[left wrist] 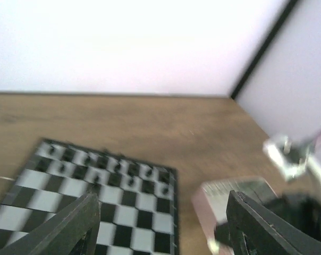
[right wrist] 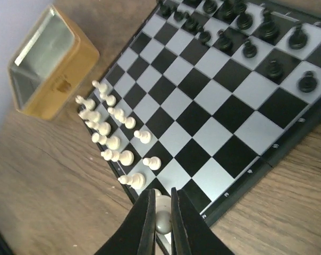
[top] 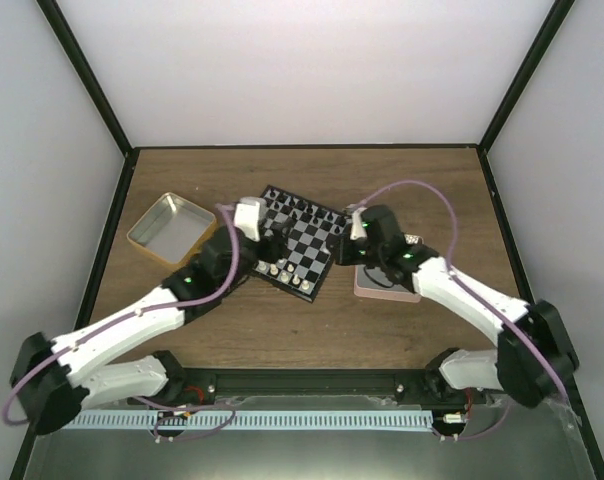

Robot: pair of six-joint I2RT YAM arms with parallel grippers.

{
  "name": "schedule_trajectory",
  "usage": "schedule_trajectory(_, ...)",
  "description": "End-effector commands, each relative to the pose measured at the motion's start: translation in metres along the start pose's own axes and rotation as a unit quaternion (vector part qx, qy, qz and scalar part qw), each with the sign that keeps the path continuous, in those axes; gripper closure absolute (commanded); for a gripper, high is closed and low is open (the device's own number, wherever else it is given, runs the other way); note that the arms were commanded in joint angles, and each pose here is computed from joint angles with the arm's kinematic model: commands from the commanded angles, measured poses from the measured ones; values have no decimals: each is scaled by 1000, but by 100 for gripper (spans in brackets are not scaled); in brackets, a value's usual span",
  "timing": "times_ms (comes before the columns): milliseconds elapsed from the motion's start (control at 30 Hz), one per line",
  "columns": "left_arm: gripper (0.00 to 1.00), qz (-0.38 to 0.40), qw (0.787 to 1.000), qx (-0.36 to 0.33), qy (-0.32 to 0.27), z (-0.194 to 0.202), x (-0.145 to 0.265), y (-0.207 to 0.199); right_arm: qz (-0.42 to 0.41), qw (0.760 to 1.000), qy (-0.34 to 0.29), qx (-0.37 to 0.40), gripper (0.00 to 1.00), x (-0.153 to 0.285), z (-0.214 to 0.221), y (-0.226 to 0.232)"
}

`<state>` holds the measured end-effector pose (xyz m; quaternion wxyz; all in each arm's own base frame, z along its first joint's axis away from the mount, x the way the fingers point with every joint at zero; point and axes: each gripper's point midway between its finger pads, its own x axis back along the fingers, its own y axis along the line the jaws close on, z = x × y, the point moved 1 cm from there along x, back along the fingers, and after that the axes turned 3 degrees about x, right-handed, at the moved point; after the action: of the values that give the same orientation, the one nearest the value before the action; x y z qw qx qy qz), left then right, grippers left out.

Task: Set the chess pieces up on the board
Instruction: Place the chess piece on the chessboard.

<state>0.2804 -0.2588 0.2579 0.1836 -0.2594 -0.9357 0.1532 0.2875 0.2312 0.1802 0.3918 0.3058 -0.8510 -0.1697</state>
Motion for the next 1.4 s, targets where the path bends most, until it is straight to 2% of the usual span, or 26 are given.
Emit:
schedule_trajectory(0,32,-152,984,-12,-88,-55,50,48,92,989,-30,115,99,-30,-9,9)
schedule_trajectory(133,30,-179,972,-13,-150,-88,86,56,113,979,-8,172,99,-64,11,19)
schedule_trajectory(267,30,-179,969,-11,-171,-99,101,58,114,974,7,196,99,-89,22,22)
schedule_trajectory(667,30,-187,970,-24,-156,-89,96,62,124,965,61,221,99,-127,44,15)
schedule_trajectory(1367,30,-195,969,-33,-148,-83,91,66,123,959,131,221,97,-133,76,4)
